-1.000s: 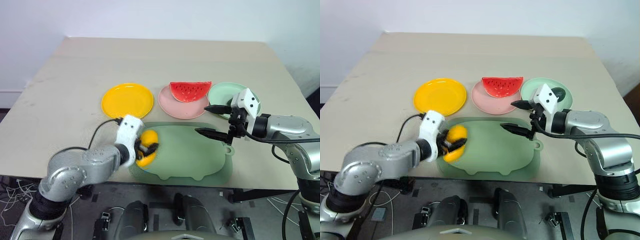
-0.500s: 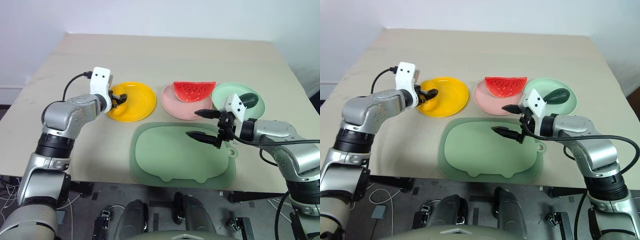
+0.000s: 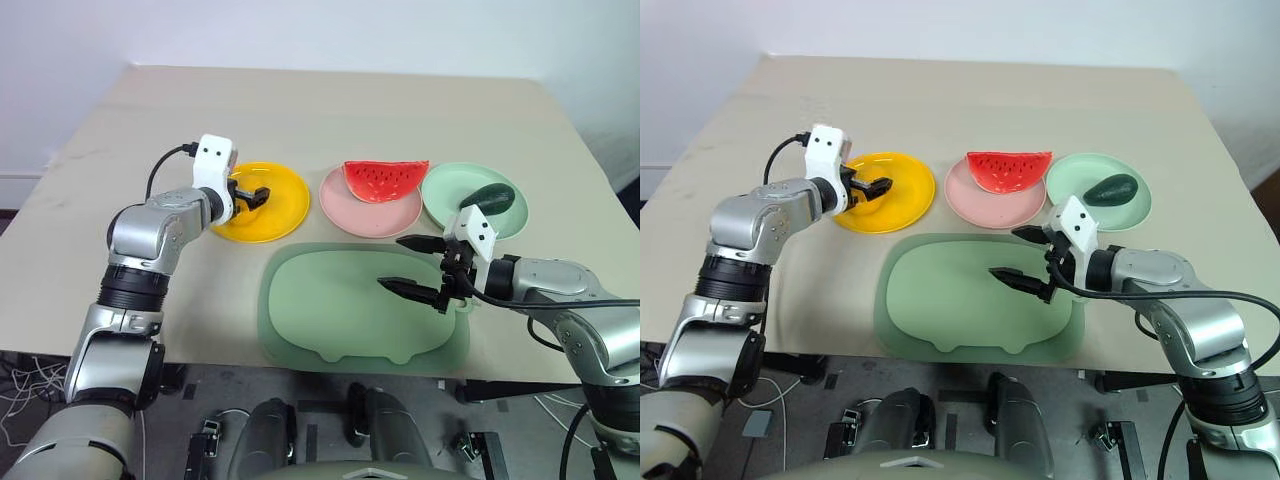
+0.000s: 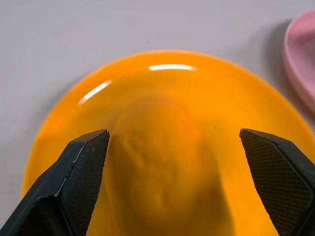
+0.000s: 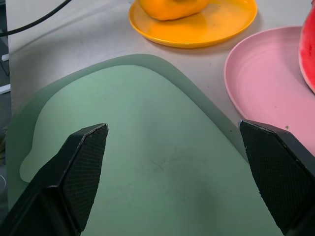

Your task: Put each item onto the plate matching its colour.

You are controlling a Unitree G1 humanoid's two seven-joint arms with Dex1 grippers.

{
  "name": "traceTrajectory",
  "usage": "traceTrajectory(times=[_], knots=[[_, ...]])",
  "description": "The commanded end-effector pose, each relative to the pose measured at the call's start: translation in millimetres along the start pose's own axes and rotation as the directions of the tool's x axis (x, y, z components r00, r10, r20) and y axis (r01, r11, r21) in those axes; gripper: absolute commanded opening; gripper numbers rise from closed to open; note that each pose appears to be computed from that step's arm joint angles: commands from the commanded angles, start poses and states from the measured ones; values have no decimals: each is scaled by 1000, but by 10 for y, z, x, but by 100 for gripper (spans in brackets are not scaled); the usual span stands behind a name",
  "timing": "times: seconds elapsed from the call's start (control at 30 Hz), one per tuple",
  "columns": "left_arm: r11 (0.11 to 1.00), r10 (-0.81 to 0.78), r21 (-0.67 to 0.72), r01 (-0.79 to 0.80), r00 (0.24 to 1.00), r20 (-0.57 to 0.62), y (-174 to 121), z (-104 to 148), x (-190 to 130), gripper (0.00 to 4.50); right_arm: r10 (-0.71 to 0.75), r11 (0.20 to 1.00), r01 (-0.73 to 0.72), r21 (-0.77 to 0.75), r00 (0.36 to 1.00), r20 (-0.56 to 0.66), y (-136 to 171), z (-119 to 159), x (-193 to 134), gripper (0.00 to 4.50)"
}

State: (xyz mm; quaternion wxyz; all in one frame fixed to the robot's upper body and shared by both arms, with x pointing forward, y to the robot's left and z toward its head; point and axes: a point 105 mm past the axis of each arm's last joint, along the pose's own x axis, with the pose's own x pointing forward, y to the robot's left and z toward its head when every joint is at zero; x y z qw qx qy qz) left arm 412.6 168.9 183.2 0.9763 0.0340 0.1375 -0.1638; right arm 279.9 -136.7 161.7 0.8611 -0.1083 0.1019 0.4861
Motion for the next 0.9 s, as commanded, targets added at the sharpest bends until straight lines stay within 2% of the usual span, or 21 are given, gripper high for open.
traceTrajectory(times=[0.03,0.13,0.23,0.37,0.47,0.63,0.77,0.9], knots=[[999,25,-36,-20,990,140,91,334,-273,446,3,999,-2,-38,1000,12,-12,96,-32,450],[994,103,-68,-89,969,224,269,439,-537,446,-19,999,19,-42,1000,-2,-93,84,-75,450],[991,130,-27,-128,943,307,344,442,-805,446,-51,998,50,-47,999,-10,-198,69,-142,450],[984,73,136,-118,951,301,327,23,-1307,446,-124,991,124,-41,992,9,-369,91,-251,450],[990,42,123,-72,973,228,248,-336,-1507,446,-155,987,156,-25,986,63,-457,136,-334,450],[989,26,138,-49,986,168,134,-605,-1573,446,-189,982,190,-16,981,47,-554,40,-382,450],[996,-5,91,-15,978,207,21,-602,-1554,446,-178,984,179,-25,983,43,-520,26,-353,450],[989,-15,150,-8,989,149,-28,-733,-1534,446,-177,984,179,-17,982,62,-578,101,-304,450]])
